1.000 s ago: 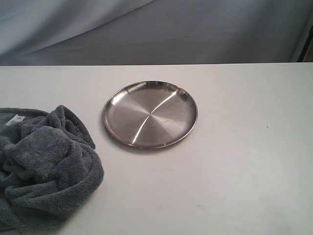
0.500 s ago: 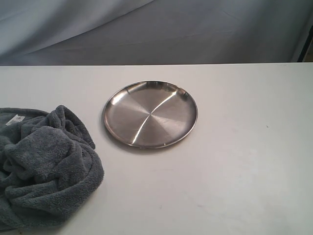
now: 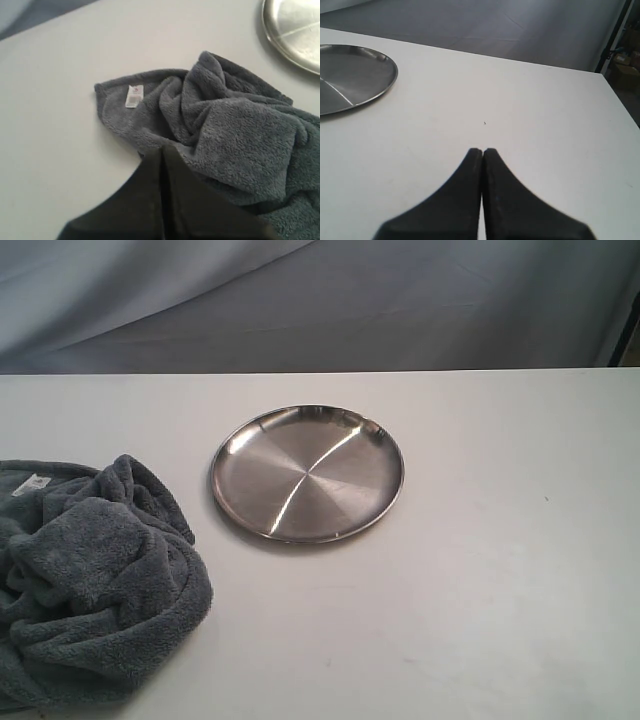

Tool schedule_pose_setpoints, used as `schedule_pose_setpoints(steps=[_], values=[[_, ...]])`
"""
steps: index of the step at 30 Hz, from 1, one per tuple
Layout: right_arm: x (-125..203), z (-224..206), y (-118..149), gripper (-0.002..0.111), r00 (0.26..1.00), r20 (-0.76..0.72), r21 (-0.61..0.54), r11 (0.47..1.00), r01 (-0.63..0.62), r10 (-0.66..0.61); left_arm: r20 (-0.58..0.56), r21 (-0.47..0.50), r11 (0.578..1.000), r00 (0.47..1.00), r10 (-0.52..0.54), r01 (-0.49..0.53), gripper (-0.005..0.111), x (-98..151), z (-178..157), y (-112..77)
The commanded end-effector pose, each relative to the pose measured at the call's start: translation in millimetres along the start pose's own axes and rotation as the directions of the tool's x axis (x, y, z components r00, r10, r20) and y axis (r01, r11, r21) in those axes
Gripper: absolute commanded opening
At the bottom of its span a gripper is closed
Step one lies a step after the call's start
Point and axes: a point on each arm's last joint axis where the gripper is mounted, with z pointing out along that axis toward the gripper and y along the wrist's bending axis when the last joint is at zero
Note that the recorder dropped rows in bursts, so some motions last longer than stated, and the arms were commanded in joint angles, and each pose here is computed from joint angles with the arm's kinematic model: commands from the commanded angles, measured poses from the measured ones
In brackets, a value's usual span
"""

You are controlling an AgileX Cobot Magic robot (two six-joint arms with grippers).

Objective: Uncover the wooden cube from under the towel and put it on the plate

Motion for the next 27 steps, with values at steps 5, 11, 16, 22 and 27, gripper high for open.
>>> schedule_pose_setpoints(steps=[5,11,16,22,27], values=[[0.6,0.0,0.3,0.000,1.000,0.006,-0.001,1.000,-0.002,0.002,-0.222,0.113,0.993,0.973,0.058,-0.034,0.000,-1.3,47.6,-23.0],[0.6,0.0,0.3,0.000,1.000,0.006,-0.001,1.000,-0.002,0.002,-0.326,0.176,0.982,0.937,0.122,-0.067,0.000,2.9,75.8,-35.6],[0.6,0.0,0.3,0.000,1.000,0.006,-0.001,1.000,-0.002,0.002,-0.429,0.201,0.976,0.888,0.168,-0.088,0.000,10.9,90.0,-40.8],[0.6,0.0,0.3,0.000,1.000,0.006,-0.001,1.000,-0.002,0.002,-0.449,0.386,0.917,0.847,0.283,-0.101,0.000,16.6,92.9,-56.5],[0.6,0.0,0.3,0.000,1.000,0.006,-0.001,1.000,-0.002,0.002,-0.249,0.539,0.829,0.913,0.322,-0.146,0.000,3.8,93.0,-72.4]])
